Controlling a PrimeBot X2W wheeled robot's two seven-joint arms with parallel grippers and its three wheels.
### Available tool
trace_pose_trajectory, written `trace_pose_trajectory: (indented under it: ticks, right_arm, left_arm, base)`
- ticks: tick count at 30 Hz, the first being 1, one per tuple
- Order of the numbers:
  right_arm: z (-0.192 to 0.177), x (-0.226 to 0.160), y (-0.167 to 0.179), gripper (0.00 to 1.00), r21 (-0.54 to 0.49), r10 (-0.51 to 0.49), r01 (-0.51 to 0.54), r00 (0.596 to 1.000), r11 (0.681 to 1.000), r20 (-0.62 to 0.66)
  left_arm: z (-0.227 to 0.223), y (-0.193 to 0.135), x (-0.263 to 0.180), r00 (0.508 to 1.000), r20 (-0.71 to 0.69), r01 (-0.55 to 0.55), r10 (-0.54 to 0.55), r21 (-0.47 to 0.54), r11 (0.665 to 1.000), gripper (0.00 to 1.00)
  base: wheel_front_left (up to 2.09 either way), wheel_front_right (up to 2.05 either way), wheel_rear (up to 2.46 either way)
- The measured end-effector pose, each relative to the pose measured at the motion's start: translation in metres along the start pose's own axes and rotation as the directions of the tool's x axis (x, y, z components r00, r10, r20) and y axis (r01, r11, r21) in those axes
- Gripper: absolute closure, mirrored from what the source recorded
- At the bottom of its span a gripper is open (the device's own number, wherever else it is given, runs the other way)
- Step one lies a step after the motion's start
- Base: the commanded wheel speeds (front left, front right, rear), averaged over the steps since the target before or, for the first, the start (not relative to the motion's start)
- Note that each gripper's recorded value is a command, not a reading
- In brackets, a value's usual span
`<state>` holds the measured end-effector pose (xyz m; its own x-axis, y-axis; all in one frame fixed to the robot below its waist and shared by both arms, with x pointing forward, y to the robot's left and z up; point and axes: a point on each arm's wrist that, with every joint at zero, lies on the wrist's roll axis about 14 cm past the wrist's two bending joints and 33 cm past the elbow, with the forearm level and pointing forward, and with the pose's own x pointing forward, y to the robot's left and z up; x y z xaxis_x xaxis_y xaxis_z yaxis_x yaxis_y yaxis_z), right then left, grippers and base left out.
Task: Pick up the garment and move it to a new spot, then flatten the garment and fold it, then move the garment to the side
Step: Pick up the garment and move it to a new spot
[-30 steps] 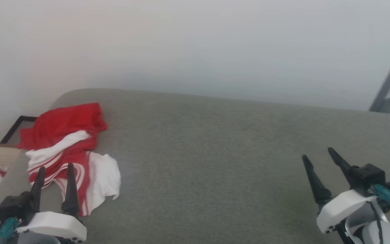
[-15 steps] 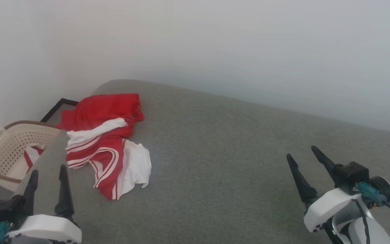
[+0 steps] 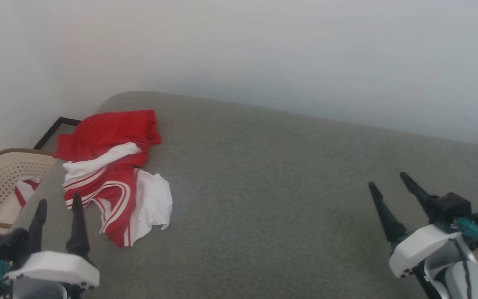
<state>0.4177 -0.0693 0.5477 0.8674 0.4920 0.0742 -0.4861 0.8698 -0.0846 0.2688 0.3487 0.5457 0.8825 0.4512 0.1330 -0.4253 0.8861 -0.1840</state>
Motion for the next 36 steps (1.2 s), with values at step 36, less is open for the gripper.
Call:
trace_pose_trajectory:
  ticks: [36]
  right_arm:
    - [-0.083,-0.018,-0.14,0.0,-0.031,-0.201,0.199,0.958,0.979,-0.202]
  left_arm:
    - [-0.19,-0.028,0.115,0.728,-0.649,-0.119,0.221,0.198,0.973,0.0]
  base:
    - [0.0,0.0,0.0]
